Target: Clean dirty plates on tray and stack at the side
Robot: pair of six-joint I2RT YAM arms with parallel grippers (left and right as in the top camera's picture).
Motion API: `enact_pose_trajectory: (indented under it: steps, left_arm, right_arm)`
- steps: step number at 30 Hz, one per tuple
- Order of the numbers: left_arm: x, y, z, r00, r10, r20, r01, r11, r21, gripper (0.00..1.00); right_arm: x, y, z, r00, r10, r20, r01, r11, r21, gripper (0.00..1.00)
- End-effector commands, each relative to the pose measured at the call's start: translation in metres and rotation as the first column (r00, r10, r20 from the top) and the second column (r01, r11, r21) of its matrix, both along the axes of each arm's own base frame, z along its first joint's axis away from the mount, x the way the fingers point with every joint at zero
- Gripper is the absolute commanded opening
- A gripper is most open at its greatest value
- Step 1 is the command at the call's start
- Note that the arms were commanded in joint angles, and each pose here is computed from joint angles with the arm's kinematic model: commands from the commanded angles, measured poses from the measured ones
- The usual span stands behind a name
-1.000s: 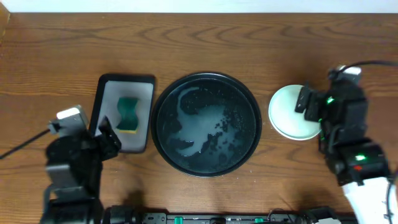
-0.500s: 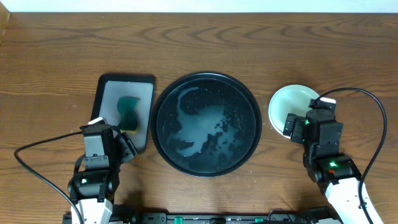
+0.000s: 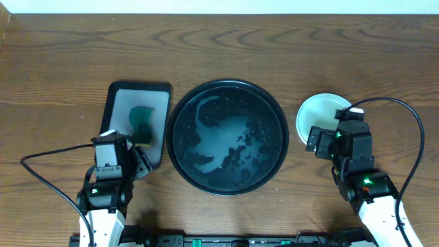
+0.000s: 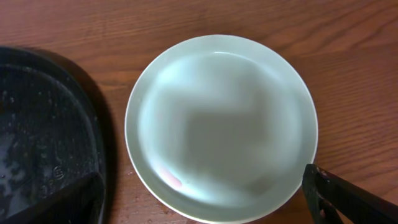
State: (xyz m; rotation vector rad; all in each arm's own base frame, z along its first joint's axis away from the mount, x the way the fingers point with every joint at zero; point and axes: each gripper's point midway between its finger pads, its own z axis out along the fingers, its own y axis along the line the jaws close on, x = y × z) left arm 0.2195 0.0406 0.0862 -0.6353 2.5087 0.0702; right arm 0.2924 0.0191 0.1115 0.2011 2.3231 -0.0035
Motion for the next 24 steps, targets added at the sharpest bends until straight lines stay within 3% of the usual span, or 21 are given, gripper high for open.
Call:
enact_pose_trajectory:
  steps: [1, 5, 15, 21, 24]
  left_arm:
    - [-0.001, 0.003, -0.002, 1.0, 0.017, -0.01, -0.017, 1.0, 0.006, 0.74]
    - [-0.001, 0.003, -0.004, 1.0, 0.017, -0.018, -0.017, 1.0, 0.005, 0.74]
    - [-0.001, 0.003, -0.004, 1.0, 0.017, -0.018, -0.017, 1.0, 0.005, 0.74]
    - [-0.001, 0.003, -0.004, 1.0, 0.017, -0.018, -0.017, 1.0, 0.005, 0.74]
    - [-0.001, 0.003, -0.004, 1.0, 0.017, -0.018, -0.017, 1.0, 0.005, 0.74]
  right_arm:
    - [-0.001, 0.004, 0.002, 1.0, 0.007, 0.006, -0.007, 1.0, 0.019, 0.99]
    - [-0.002, 0.003, 0.0, 1.0, 0.012, -0.003, -0.012, 1.0, 0.002, 0.99]
    - [-0.043, -0.006, -0.028, 0.98, 0.018, -0.196, -0.03, 0.998, -0.055, 0.99]
    - [-0.045, -0.007, -0.01, 1.0, 0.019, -0.015, -0.02, 0.999, -0.026, 0.99]
    - [-0.035, -0.004, 0.0, 0.98, 0.02, 0.2, -0.023, 1.0, 0.015, 0.99]
